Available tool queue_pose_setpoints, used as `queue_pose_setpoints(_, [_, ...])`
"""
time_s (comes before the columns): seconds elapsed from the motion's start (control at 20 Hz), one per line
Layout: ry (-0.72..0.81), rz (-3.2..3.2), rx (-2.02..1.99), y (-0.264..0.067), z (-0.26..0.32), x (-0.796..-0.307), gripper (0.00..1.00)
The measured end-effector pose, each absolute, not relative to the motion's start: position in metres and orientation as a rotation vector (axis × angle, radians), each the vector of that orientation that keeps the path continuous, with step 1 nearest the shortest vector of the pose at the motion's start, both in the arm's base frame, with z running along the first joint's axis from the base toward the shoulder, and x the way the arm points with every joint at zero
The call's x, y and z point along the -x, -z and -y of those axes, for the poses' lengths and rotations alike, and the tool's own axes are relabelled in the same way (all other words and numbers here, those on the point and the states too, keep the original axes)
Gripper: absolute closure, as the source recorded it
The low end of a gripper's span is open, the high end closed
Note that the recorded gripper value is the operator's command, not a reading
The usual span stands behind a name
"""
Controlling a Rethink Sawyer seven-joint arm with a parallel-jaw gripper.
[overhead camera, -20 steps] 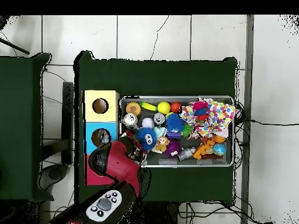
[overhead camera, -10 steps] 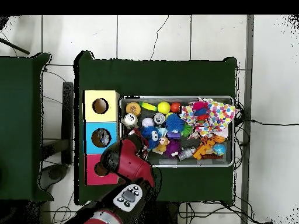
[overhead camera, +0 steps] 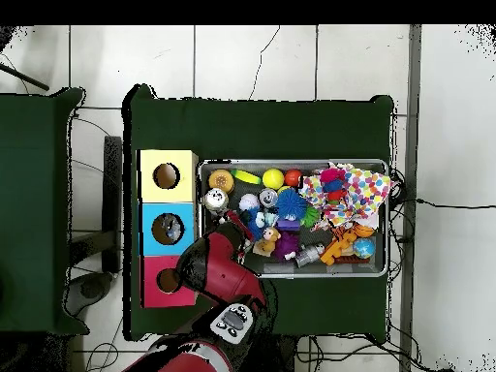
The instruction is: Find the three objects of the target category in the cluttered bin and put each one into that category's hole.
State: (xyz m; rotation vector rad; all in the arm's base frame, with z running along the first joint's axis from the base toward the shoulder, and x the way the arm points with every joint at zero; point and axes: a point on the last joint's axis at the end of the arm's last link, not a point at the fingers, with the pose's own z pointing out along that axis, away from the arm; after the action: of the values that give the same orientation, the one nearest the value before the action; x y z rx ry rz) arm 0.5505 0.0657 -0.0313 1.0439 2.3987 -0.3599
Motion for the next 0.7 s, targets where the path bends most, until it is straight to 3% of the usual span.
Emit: queue_pose_setpoints(0.7, [0.337, -2.467, -1.063, 0.025, -0.049, -0.545, 1.0])
